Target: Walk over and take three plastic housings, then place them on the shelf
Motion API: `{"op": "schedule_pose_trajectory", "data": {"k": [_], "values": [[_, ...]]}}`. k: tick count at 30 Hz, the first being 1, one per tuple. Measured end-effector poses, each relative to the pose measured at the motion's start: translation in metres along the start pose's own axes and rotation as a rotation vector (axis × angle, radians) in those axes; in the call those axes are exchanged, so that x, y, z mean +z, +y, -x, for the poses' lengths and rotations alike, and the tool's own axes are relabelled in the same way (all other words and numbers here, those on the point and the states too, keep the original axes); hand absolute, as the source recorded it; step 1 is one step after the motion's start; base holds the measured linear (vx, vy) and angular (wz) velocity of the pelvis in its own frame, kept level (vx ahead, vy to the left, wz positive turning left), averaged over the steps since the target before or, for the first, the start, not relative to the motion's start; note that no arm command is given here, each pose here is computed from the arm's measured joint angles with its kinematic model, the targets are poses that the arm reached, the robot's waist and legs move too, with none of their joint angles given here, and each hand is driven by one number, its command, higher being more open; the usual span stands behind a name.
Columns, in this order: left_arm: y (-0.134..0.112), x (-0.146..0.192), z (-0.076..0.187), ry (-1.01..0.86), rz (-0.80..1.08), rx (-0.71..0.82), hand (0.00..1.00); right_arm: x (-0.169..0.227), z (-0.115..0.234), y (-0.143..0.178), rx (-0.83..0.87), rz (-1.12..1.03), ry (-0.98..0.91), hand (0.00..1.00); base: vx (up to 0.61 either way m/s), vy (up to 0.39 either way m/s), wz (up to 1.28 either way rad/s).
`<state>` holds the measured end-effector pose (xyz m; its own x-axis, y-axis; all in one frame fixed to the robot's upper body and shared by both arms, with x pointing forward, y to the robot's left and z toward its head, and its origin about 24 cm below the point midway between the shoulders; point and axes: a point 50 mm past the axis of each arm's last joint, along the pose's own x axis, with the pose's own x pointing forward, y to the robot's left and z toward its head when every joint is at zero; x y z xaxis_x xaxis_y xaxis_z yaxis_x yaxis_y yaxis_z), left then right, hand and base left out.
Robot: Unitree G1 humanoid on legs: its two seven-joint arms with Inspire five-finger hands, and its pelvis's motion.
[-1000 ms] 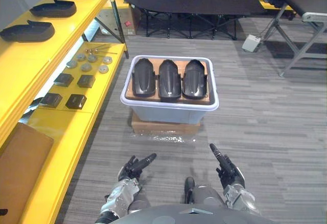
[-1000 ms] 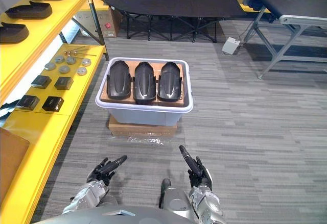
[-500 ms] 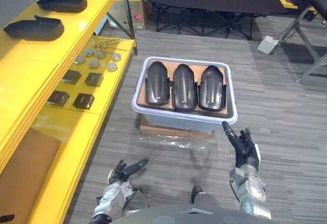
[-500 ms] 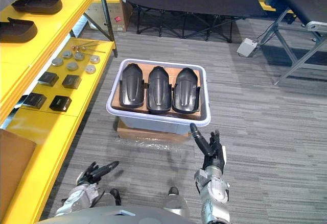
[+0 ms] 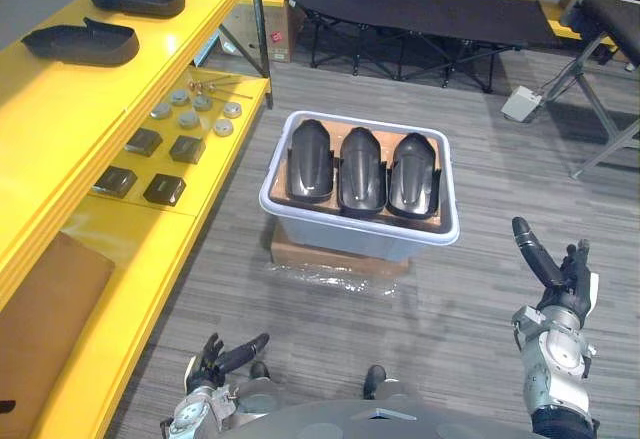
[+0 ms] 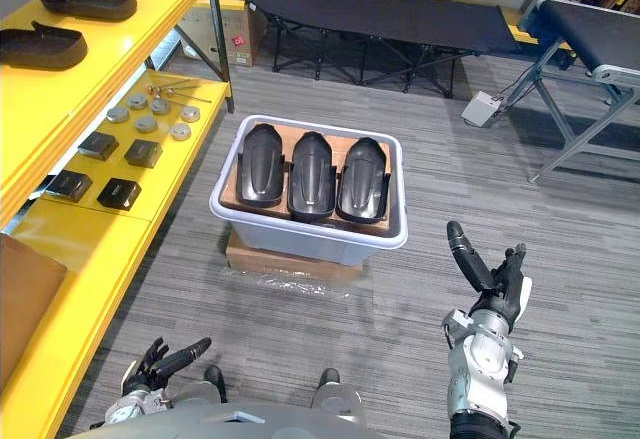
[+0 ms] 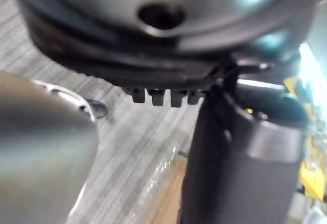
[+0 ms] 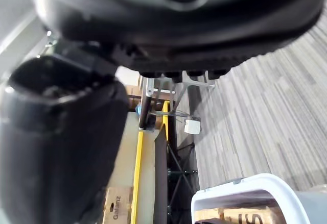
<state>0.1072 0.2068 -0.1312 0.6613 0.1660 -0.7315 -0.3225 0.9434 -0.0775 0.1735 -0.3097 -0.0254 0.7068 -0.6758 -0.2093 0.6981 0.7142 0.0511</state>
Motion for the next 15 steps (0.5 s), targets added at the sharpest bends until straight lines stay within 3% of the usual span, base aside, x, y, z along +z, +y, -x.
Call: {"op": "schedule_pose_trajectory", "data": {"k": [4,8,15], "values": [[-0.031,0.022,0.001,-0.091,-0.054,-0.249,1.00,-0.021,0.018,0.003,0.017,-0.033,0.071,1.00,-0.01,0.144,-0.14],[-0.067,0.050,0.005,-0.188,-0.045,-0.486,1.00,-0.039,0.036,0.006,0.046,-0.038,0.134,1.00,0.06,-0.055,0.05],[-0.117,0.053,0.011,-0.172,0.086,-0.579,1.00,-0.019,0.024,0.023,0.195,0.055,0.058,1.00,0.23,-0.244,-0.06]]}}
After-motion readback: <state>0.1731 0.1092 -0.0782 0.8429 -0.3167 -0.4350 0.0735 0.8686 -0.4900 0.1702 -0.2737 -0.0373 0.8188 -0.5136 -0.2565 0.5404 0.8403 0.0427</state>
